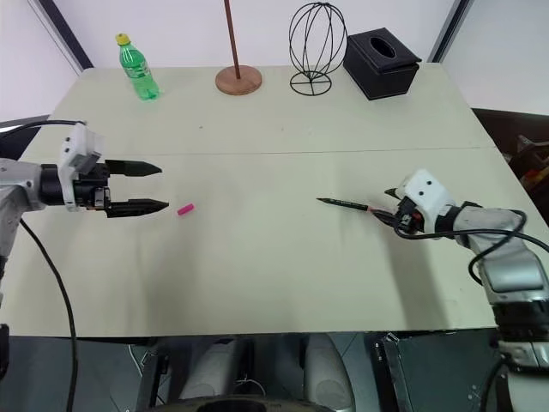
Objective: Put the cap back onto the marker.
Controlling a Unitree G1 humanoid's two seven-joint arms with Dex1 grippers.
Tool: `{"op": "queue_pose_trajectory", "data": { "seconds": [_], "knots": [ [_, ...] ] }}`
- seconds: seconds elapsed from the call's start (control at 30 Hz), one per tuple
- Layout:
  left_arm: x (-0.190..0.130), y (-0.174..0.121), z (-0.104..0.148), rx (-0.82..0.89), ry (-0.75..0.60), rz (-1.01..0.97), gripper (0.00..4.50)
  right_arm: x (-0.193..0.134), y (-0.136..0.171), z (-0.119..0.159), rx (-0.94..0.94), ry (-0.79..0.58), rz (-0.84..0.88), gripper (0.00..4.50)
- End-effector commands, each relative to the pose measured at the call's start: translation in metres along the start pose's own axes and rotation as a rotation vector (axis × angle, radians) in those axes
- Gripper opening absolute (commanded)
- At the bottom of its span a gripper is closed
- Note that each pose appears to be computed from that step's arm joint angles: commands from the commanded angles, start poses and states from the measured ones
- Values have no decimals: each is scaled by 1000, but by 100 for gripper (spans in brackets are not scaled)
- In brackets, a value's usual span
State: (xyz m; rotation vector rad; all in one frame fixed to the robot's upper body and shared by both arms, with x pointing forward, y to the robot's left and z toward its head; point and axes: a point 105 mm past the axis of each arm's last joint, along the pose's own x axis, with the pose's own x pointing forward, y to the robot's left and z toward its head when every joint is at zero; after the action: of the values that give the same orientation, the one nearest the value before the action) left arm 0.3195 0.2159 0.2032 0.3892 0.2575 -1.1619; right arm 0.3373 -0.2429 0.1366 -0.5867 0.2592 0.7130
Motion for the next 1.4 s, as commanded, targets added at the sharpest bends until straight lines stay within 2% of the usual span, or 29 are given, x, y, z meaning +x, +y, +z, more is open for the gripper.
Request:
{"op": "queue_pose_trajectory", "data": {
  "seconds": [0.03,0.3,0.5,0.83,1.03,1.4],
  "knots": [
    [1,2,18,81,-9,-49,443,9,-3,11,-51,-42,57,274],
    [15,-7,21,94,-36,-105,443,30,-7,6,-39,-39,174,274],
    [16,-13,20,90,-43,-101,443,39,2,6,-51,-44,265,274],
    [15,-15,20,83,-60,-61,443,62,4,17,-50,-68,292,274],
    [13,-17,21,71,-75,-34,443,62,2,8,42,-18,329,274],
    [18,-24,20,56,-99,-25,443,55,4,1,47,28,382,274]
  ]
}}
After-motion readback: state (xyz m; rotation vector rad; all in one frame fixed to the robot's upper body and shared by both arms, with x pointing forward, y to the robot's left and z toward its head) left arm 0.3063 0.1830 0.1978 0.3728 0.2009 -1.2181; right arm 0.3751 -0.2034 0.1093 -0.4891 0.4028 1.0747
